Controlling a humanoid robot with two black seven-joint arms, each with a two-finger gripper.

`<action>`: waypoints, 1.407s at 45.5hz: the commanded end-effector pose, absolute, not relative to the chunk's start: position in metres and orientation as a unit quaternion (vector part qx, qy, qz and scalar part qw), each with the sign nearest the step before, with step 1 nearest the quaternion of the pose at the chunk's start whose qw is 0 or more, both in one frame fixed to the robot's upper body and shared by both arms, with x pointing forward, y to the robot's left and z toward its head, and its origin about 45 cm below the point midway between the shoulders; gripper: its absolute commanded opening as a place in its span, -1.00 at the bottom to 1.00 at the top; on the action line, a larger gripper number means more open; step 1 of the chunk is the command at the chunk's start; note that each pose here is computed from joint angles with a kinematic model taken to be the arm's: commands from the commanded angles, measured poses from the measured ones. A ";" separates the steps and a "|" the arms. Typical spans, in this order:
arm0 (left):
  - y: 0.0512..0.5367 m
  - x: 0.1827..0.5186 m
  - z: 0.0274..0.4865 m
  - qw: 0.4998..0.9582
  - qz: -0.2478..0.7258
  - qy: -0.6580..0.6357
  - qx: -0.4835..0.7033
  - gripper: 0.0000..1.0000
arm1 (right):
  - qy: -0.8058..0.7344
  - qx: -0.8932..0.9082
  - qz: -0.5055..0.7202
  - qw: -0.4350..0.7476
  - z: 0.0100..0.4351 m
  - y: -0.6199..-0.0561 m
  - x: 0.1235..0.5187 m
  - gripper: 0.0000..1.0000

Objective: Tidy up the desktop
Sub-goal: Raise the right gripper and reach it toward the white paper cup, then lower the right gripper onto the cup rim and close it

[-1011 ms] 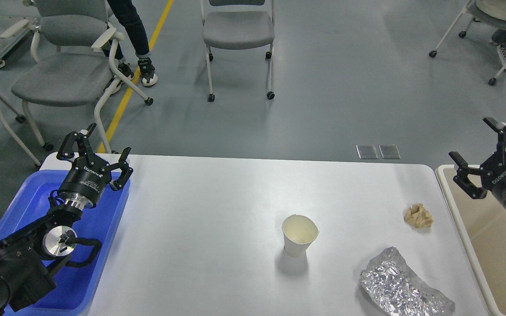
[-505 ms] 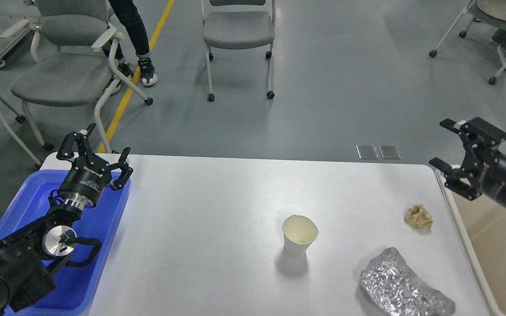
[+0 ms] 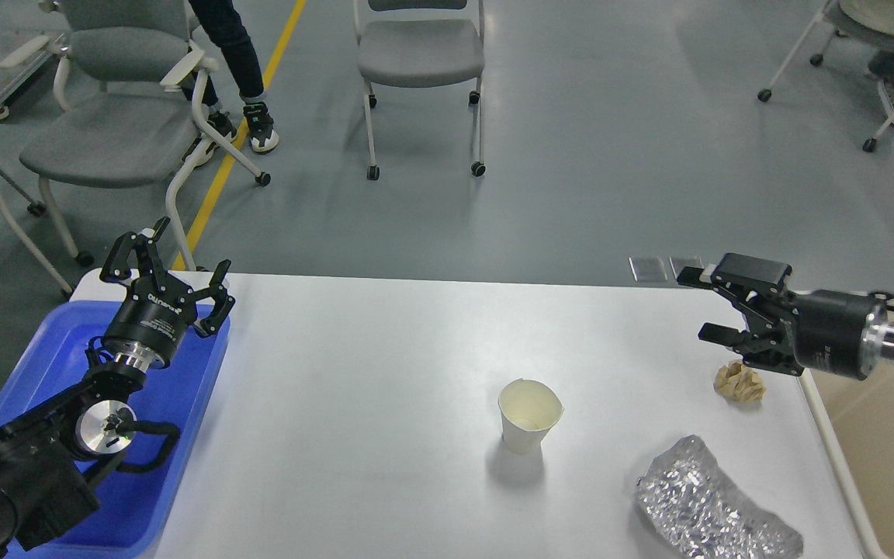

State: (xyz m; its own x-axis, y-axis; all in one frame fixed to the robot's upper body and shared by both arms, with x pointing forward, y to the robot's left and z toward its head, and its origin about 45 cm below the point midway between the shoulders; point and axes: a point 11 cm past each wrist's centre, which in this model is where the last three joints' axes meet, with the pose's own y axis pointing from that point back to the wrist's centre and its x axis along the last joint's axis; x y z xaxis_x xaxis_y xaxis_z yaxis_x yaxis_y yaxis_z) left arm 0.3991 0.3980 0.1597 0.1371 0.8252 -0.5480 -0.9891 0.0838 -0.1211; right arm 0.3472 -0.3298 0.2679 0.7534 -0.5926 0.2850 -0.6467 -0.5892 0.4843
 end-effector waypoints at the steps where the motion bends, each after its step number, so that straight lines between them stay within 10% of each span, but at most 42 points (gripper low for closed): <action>1: 0.398 0.399 0.160 0.716 0.633 0.173 -0.238 0.97 | -0.234 0.892 0.104 0.372 0.268 -0.288 0.350 1.00; 64: 0.398 0.399 0.160 0.716 0.633 0.173 -0.238 0.97 | -0.040 0.822 0.232 0.519 0.154 -0.157 0.386 0.98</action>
State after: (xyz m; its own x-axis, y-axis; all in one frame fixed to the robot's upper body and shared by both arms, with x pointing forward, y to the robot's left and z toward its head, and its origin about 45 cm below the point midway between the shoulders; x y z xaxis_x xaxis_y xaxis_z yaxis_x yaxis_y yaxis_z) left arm 0.3992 0.3979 0.1598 0.1367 0.8244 -0.5492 -0.9892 0.0837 -0.1206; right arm 0.3869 -0.1663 0.1722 0.8894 0.1613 0.4278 -0.3108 -0.4730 0.8244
